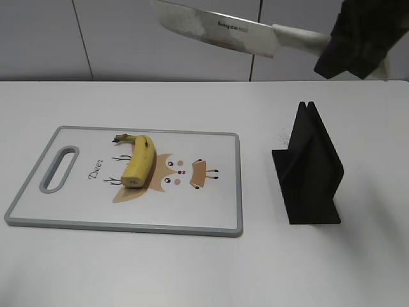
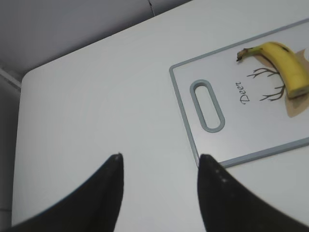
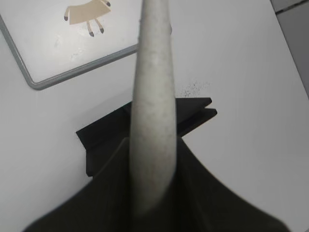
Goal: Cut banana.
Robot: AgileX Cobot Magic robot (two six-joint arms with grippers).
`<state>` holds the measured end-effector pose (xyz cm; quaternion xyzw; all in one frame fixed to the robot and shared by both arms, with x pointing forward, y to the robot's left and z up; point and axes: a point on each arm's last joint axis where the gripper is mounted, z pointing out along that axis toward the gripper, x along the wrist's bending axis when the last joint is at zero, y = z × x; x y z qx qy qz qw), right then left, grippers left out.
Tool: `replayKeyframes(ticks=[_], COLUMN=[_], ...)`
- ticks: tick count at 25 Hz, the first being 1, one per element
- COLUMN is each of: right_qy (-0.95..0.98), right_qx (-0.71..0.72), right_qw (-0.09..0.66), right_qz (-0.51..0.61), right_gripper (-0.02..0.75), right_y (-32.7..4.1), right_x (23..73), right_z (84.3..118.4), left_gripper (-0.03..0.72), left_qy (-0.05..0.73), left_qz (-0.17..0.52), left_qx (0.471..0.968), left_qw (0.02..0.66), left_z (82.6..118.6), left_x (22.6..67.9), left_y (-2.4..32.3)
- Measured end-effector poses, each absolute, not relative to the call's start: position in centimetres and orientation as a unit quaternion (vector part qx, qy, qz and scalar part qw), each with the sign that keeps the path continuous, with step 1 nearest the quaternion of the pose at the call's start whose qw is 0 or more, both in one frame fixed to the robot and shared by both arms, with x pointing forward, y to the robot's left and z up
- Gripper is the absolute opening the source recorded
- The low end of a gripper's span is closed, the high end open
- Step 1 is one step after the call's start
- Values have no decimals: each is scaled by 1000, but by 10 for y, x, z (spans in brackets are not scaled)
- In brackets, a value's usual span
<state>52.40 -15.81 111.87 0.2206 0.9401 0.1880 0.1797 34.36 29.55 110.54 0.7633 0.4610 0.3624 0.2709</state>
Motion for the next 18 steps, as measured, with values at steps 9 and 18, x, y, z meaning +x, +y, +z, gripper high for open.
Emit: replayKeyframes(ticks=[9,18], right_qy=[960,967], right_qx=[150,95], right_qw=[139,102], right_qz=[192,212], right_gripper=[170,170], right_y=[-131,-110], right_x=[563,586], right_z=[1108,1082], left_gripper=[560,545], left_qy=[337,208], left_qz=[325,230], left_qx=[851,919], left_qw=[238,244], left_z=[1144,1169], left_x=[407,476], left_y=[289,277])
